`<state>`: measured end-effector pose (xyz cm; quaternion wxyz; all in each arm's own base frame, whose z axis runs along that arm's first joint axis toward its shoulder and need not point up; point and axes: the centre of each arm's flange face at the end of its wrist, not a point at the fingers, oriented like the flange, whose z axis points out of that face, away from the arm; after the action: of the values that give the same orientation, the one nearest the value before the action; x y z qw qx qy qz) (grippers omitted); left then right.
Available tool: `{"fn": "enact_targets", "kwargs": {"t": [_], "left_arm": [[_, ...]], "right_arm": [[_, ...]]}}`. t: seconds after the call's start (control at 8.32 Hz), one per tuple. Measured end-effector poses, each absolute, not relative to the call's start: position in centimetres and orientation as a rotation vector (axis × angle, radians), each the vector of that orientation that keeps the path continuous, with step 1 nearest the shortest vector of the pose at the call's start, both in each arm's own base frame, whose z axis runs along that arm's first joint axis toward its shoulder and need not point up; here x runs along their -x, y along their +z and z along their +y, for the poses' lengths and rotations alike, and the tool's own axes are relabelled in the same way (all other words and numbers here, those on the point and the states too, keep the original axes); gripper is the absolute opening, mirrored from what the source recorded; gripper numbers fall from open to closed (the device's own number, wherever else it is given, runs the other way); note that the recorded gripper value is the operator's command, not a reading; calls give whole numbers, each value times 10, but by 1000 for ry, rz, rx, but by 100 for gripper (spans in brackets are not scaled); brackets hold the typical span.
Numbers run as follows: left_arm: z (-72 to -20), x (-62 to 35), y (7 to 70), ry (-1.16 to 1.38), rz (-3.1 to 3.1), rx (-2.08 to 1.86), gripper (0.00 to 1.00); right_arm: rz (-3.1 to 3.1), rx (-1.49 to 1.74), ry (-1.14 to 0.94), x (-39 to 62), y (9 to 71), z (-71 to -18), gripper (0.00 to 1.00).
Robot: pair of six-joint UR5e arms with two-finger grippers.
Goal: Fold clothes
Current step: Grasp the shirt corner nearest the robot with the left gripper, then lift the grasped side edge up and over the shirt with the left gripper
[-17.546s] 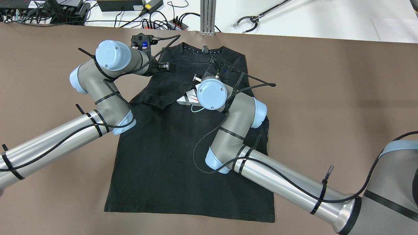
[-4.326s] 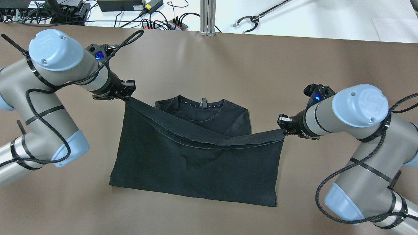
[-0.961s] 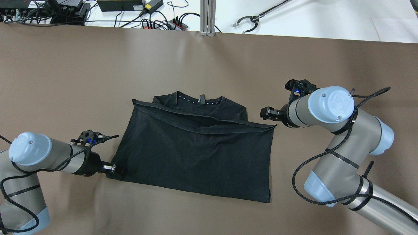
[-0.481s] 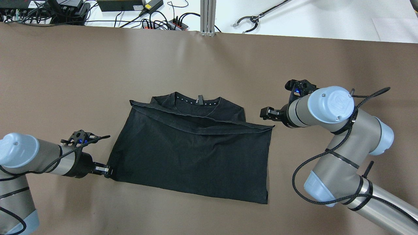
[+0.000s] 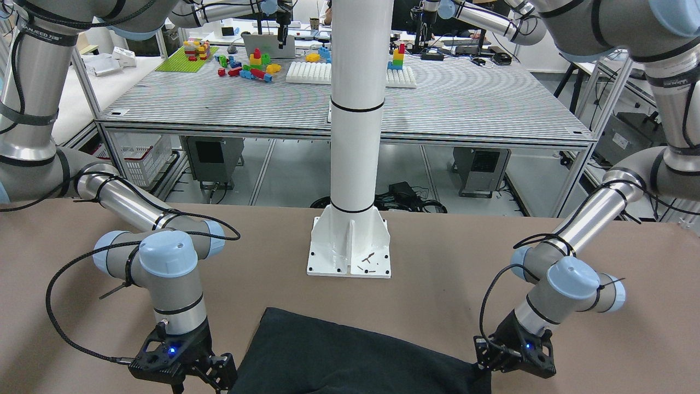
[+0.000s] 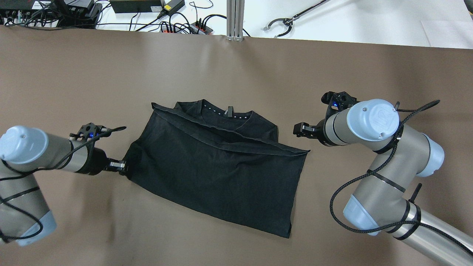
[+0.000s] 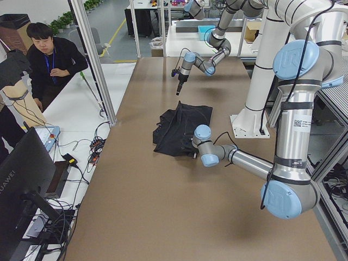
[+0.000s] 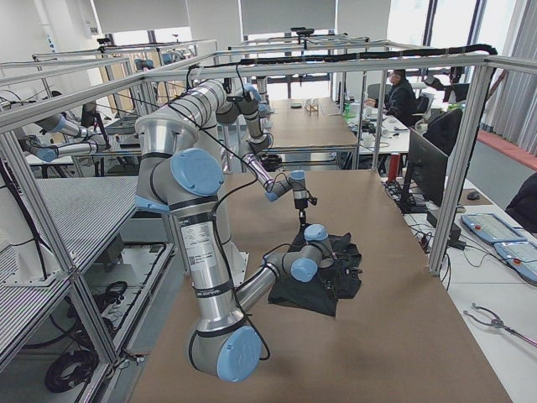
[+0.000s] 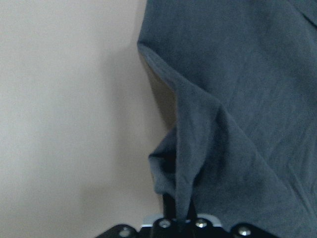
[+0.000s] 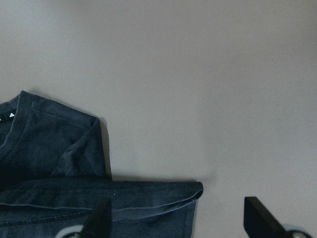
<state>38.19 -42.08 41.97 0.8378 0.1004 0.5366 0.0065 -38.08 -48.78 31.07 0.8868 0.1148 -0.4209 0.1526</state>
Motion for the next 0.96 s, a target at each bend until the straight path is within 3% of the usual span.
{"fn": "enact_targets", "kwargs": {"t": [0.6,0.96], "left_arm": [[-658,-425,350,-97,922,-323,0],[-747,-461,303,-127,790,-382,0]], "right_arm": [[-871,-231,319,383,315,-486,94],[-870,-231,316,384,315,-486,94]]}}
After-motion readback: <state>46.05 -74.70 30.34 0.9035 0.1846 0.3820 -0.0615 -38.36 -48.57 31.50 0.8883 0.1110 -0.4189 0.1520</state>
